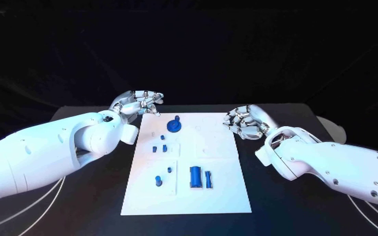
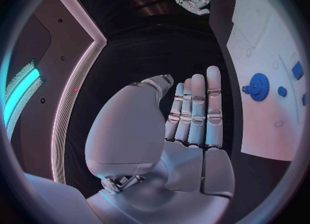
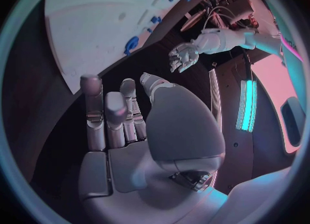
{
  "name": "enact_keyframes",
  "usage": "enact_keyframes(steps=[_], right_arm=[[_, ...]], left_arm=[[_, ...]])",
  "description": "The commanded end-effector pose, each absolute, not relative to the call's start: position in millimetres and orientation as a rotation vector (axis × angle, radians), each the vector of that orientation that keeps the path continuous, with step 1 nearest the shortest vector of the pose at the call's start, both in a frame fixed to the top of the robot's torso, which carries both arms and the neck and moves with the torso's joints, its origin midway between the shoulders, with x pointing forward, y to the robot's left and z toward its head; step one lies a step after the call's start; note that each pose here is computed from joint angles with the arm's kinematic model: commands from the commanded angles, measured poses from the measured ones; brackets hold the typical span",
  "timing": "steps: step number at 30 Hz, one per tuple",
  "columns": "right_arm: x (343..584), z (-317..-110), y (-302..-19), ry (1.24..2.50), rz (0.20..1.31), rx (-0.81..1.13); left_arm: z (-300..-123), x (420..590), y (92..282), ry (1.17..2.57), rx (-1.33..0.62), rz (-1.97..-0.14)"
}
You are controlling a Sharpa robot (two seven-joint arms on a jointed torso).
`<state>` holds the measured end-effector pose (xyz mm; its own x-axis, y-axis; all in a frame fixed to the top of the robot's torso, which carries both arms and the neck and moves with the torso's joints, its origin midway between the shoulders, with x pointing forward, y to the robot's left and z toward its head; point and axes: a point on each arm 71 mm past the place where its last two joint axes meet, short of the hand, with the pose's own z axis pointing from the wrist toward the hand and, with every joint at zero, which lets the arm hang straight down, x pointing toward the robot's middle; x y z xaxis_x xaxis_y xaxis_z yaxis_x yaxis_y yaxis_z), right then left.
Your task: Assemble the parts on the task board
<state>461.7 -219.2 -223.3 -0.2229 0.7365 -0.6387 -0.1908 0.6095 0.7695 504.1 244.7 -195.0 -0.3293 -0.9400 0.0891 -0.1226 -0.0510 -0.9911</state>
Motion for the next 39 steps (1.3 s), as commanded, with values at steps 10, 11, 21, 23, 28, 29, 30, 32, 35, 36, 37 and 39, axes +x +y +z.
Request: enact_keyframes(steps=[10, 11, 21, 23, 28, 29, 30, 32, 35, 36, 37, 39], right_arm=[[530, -232, -242, 1.367, 1.209, 0.928], [533, -233, -243, 1.360, 1.212, 0.937], [530, -235, -239, 1.366, 1.113, 0.918], [523, -235, -233, 1.348, 1.130, 0.947], [501, -233, -217, 1.293, 1.178, 1.046], [496, -232, -213, 1.282, 1.186, 1.067], [492, -232, -210, 1.272, 1.194, 1.087], [483, -230, -205, 1.254, 1.206, 1.123], [472, -227, -198, 1.233, 1.220, 1.171], [469, -226, -196, 1.229, 1.222, 1.181], [467, -226, -195, 1.226, 1.225, 1.189], [464, -225, -193, 1.221, 1.227, 1.202]], left_arm=[[-212.8, 533.0, 249.6, 1.236, -1.251, -1.402], [-214.7, 534.7, 248.7, 1.228, -1.255, -1.396], [-221.3, 529.1, 238.7, 1.300, -1.245, -1.375], [-222.6, 523.7, 234.0, 1.294, -1.243, -1.361], [-225.6, 504.5, 219.2, 1.272, -1.235, -1.315], [-226.0, 499.9, 215.9, 1.266, -1.233, -1.305], [-226.2, 495.3, 212.8, 1.260, -1.231, -1.295], [-226.2, 486.8, 207.2, 1.250, -1.226, -1.277], [-225.6, 474.6, 199.7, 1.235, -1.218, -1.253], [-225.4, 471.9, 198.1, 1.231, -1.216, -1.248], [-225.1, 469.4, 196.6, 1.228, -1.214, -1.243], [-224.7, 465.5, 194.5, 1.223, -1.211, -1.236]])
